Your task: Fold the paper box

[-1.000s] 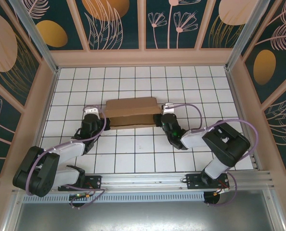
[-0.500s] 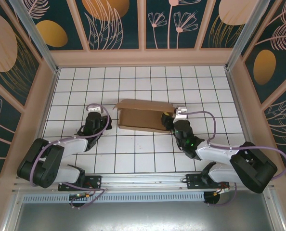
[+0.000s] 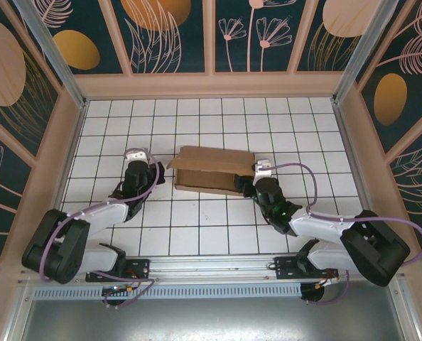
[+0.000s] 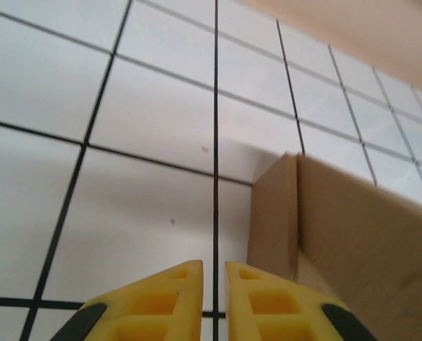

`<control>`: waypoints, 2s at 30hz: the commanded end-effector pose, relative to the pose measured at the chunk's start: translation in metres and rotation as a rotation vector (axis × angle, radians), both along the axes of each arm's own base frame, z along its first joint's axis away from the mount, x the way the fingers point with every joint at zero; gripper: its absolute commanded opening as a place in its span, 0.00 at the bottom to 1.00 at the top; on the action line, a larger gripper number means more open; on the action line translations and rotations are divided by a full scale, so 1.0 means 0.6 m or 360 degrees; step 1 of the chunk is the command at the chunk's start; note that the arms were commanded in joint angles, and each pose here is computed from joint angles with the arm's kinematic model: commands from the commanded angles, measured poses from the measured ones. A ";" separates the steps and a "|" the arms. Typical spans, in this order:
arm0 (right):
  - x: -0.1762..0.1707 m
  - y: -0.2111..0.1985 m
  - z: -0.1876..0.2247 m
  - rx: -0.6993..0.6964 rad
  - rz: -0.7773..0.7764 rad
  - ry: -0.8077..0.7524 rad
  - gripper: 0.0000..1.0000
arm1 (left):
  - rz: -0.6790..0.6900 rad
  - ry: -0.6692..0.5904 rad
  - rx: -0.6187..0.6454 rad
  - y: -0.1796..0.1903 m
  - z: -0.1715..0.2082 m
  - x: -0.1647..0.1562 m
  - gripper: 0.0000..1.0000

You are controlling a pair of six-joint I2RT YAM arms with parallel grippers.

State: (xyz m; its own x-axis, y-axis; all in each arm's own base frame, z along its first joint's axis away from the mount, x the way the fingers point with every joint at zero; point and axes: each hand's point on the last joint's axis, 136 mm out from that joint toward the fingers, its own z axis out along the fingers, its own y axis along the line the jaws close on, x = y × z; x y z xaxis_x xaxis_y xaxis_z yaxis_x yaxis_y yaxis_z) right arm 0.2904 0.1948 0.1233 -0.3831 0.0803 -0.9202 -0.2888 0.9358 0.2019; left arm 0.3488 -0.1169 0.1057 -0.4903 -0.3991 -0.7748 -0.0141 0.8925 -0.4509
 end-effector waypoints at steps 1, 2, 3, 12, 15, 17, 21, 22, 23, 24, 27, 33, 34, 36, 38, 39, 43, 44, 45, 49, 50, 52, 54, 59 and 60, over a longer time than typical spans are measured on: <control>-0.011 0.011 0.032 0.0074 0.0109 -0.0038 0.77 | 0.0175 -0.0042 -0.0006 0.030 0.021 -0.003 0.17; -0.017 0.014 0.033 0.0075 0.0143 -0.0028 0.78 | 0.0190 -0.0057 -0.0005 0.033 0.030 -0.001 0.17; -0.020 0.016 0.034 0.0071 0.0165 -0.0017 0.79 | 0.0198 -0.0073 -0.0001 0.034 0.040 0.002 0.18; -0.060 0.043 0.032 0.0042 0.0441 0.0058 0.79 | 0.0134 -0.0165 0.0129 0.019 0.116 0.040 0.25; -0.074 0.046 0.048 0.0132 0.0495 0.0031 0.77 | 0.0123 -0.0191 0.0168 0.016 0.144 0.052 0.30; -0.082 0.049 0.049 0.0167 0.0524 0.0053 0.77 | 0.0109 -0.0196 0.0199 0.013 0.159 0.060 0.32; -0.093 0.048 0.052 0.0208 0.0543 0.0083 0.76 | 0.0051 -0.0157 0.0250 0.001 0.174 0.073 0.34; -0.097 0.048 0.053 0.0216 0.0557 0.0089 0.76 | 0.0040 -0.0153 0.0253 -0.001 0.175 0.075 0.35; -0.099 0.049 0.056 0.0233 0.0563 0.0091 0.76 | 0.0028 -0.0152 0.0245 -0.004 0.176 0.076 0.35; -0.101 0.049 0.061 0.0250 0.0566 0.0092 0.76 | 0.0018 -0.0154 0.0235 -0.007 0.177 0.076 0.35; -0.111 0.055 0.071 0.0294 0.0621 0.0105 0.76 | -0.0006 -0.0149 0.0221 -0.012 0.175 0.076 0.36; -0.138 0.075 0.092 0.0322 0.0797 0.0143 0.76 | -0.0078 -0.0145 0.0272 -0.021 0.182 0.075 0.36; -0.142 0.077 0.101 0.0326 0.0825 0.0130 0.75 | -0.0095 -0.0147 0.0282 -0.022 0.185 0.075 0.37; -0.147 0.073 0.124 0.0349 0.0836 0.0085 0.74 | -0.0123 -0.0146 0.0307 -0.026 0.191 0.075 0.37; -0.152 0.067 0.154 0.0400 0.0838 0.0010 0.74 | -0.0136 -0.0151 0.0336 -0.026 0.196 0.077 0.37; -0.154 0.064 0.165 0.0421 0.0837 -0.0020 0.74 | -0.0142 -0.0155 0.0343 -0.027 0.198 0.078 0.37; -0.132 0.049 0.189 0.0456 0.0689 -0.0010 0.72 | -0.0200 -0.0135 0.0351 -0.038 0.195 0.086 0.39; -0.122 0.046 0.189 0.0441 0.0646 0.0013 0.72 | -0.0220 -0.0124 0.0351 -0.043 0.191 0.089 0.39; -0.114 0.044 0.184 0.0421 0.0606 0.0037 0.70 | -0.0236 -0.0114 0.0350 -0.046 0.188 0.091 0.40; -0.075 0.036 0.161 0.0361 0.0426 0.0155 0.56 | -0.0369 -0.0033 0.0369 -0.070 0.162 0.098 0.42; -0.066 0.033 0.154 0.0373 0.0371 0.0191 0.53 | -0.0413 -0.0002 0.0370 -0.077 0.150 0.099 0.42; -0.045 0.022 0.132 0.0395 0.0256 0.0297 0.48 | -0.0469 0.0082 0.0383 -0.085 0.119 0.096 0.43; -0.024 0.007 0.093 0.0385 0.0117 0.0492 0.48 | -0.0522 0.0101 0.0364 -0.098 0.115 0.103 0.43; -0.024 0.007 0.008 0.0287 0.0082 0.0771 0.58 | -0.0589 0.0236 0.0374 -0.105 0.058 0.093 0.45; -0.025 0.009 -0.003 0.0283 0.0088 0.0789 0.58 | -0.0586 0.0246 0.0375 -0.105 0.053 0.094 0.45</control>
State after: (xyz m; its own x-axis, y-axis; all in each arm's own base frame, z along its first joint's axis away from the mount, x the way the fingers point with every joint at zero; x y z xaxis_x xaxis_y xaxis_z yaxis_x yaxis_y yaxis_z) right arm 0.2807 0.2016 0.1366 -0.7338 0.1791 -0.6553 -0.2114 0.8566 0.4707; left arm 0.4076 -0.1753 0.1435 -0.6631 -0.0293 -0.7480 0.2401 0.9381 -0.2496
